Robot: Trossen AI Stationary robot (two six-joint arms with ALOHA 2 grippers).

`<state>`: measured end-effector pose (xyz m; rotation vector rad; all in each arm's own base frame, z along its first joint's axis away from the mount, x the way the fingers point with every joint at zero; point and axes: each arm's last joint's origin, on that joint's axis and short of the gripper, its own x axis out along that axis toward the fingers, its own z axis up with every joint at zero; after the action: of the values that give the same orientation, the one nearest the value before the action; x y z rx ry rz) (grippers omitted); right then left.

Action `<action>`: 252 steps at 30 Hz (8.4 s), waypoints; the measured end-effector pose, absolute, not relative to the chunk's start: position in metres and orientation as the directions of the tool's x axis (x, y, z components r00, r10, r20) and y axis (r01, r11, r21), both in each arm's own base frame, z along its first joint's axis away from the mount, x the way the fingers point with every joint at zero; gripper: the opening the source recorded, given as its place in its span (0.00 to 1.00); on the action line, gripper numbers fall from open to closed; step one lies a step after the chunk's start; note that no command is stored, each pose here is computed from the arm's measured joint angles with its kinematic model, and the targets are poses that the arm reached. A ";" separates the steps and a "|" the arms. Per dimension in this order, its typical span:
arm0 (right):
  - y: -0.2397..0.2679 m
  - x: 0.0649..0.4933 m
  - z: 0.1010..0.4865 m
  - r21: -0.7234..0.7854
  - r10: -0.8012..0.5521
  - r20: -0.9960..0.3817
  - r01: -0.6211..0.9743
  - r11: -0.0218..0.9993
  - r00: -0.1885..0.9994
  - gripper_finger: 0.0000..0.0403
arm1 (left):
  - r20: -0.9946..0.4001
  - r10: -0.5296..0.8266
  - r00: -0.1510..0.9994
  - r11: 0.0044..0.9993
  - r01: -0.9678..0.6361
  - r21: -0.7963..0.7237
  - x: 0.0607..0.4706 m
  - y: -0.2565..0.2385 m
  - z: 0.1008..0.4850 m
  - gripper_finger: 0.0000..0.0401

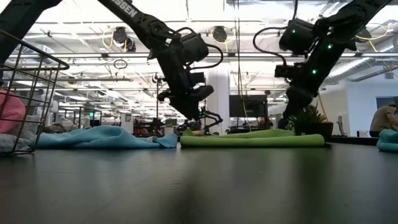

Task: Fold microfiber towels
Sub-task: Fold the green microfiber cloth

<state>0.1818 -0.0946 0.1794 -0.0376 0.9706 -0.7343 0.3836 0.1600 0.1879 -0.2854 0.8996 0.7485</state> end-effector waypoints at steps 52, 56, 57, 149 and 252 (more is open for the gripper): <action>-0.136 0.174 0.168 -0.096 -0.492 -0.769 0.687 0.721 0.408 0.00 | -0.873 0.257 0.416 0.851 -0.525 0.001 0.413 0.075 0.143 0.01; -0.124 0.178 0.166 -0.077 -0.432 -0.798 0.641 0.764 0.419 0.00 | -0.872 0.257 0.417 0.850 -0.526 -0.001 0.413 0.075 0.143 0.01; -0.122 0.179 0.165 -0.078 -0.424 -0.804 0.633 0.770 0.417 0.00 | -0.872 0.257 0.417 0.850 -0.527 -0.001 0.413 0.075 0.143 0.01; -0.009 0.181 0.151 0.189 -0.151 -0.829 0.524 0.830 0.538 0.00 | -0.921 0.207 0.330 0.875 -0.484 0.023 0.387 -0.019 0.173 0.00; 0.021 0.196 0.152 0.338 0.142 -0.768 0.208 0.918 0.624 0.00 | -0.906 0.289 0.309 0.909 -0.386 0.158 0.391 -0.024 0.159 0.00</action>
<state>0.1957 0.0213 0.1516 0.4212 0.9030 -0.0393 0.3908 -0.0238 0.1594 -0.0947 1.1757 0.4467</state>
